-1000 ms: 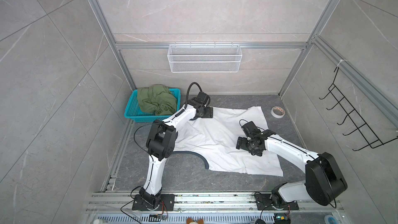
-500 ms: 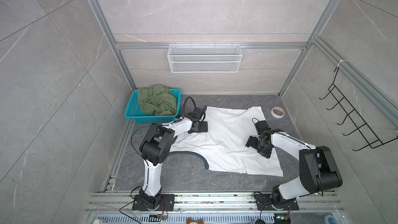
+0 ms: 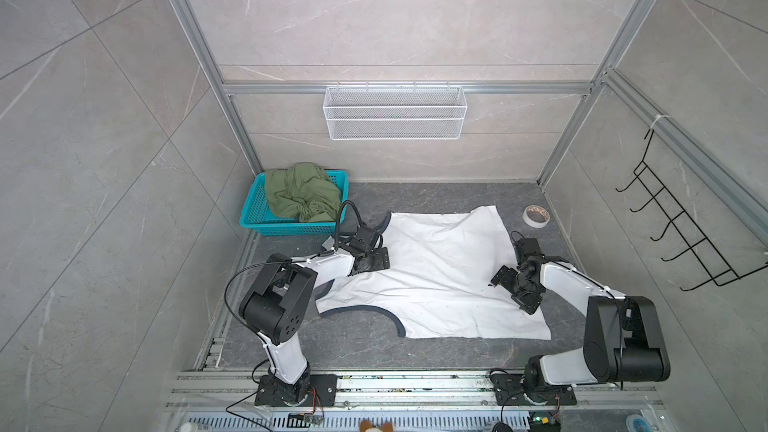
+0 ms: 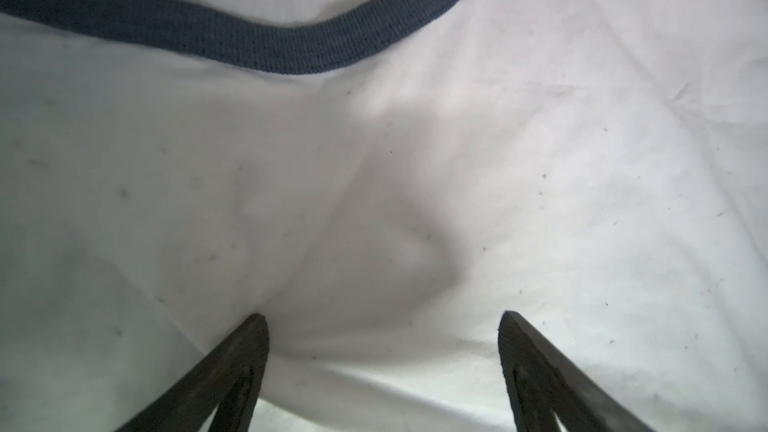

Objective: Fold and stack the tank tops
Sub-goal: 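Release the tank top and raise both grippers toward the far corners, then grasp the far corners of the white tank top with both grippers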

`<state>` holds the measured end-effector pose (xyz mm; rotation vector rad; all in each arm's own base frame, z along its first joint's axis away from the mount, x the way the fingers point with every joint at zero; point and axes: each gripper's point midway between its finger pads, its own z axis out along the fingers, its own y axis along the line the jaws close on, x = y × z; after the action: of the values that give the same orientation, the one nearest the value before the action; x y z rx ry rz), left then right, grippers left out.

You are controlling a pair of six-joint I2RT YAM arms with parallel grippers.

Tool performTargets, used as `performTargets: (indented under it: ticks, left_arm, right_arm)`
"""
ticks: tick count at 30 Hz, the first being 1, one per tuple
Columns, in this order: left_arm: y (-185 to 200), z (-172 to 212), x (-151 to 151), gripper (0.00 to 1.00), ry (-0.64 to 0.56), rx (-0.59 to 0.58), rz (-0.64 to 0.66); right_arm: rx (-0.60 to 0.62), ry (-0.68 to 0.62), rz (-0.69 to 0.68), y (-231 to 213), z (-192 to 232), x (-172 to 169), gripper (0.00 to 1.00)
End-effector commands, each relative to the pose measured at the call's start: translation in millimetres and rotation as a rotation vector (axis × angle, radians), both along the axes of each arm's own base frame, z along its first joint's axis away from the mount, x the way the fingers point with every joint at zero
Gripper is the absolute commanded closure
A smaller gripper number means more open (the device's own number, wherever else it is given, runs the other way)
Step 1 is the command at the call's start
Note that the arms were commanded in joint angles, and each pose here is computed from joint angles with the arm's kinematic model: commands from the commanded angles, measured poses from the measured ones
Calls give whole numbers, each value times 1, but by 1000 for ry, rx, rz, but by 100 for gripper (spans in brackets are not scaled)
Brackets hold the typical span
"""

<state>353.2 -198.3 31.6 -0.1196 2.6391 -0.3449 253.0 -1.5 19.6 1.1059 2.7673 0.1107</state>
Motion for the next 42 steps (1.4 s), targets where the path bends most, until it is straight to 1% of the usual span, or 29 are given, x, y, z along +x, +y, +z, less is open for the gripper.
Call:
performTargets:
  ticks: [1, 4, 7, 9, 11, 13, 16, 20, 23, 25, 29, 34, 37, 38, 42]
  left_arm:
    - [23, -18, -33, 10, 95, 51, 57]
    - [16, -7, -37, 10, 88, 32, 36]
    - [-1, 20, -18, 10, 39, -10, -1]
    - [-16, 46, 6, 10, -18, -33, -25]
    - [-28, 66, 30, 10, -66, -27, -44]
    - [-38, 83, 57, 11, -110, -17, -48]
    - [-48, 95, 96, 12, -157, 35, -40]
    - [-46, 89, 138, 16, -177, 136, -16]
    - [-44, 79, 157, 20, -177, 155, -12]
    - [-45, 72, 166, 23, -181, 163, -19]
    - [-45, 57, 176, 31, -164, 164, -22]
    - [-40, 42, 185, 35, -135, 142, -8]
    - [-40, 42, 188, 37, -135, 131, -7]
    - [-40, 25, 187, 38, -108, 140, -12]
    - [-40, 19, 189, 40, -98, 129, -17]
  right_arm:
    - [-17, 42, -10, -4, 1, -19, 3]
    - [-10, -39, 38, 0, 17, -6, 3]
    - [-2, -160, 107, 10, 43, 22, 4]
    - [-7, -234, 155, 19, 63, 44, 5]
    - [0, -302, 196, 29, 79, 66, 5]
    - [10, -343, 213, 34, 89, 86, 5]
    - [6, -383, 216, 36, 99, 120, 5]
    - [-19, -391, 185, 34, 96, 161, 5]
    - [-24, -380, 169, 33, 91, 186, 6]
    - [-32, -399, 171, 33, 91, 204, 6]
    - [-38, -388, 143, 25, 83, 230, 6]
    - [-57, -370, 123, 14, 71, 255, 8]
    - [-59, -354, 131, 13, 62, 271, 12]
    - [-62, -344, 138, 14, 58, 276, 14]
    - [-95, -311, 137, 6, 46, 293, 18]
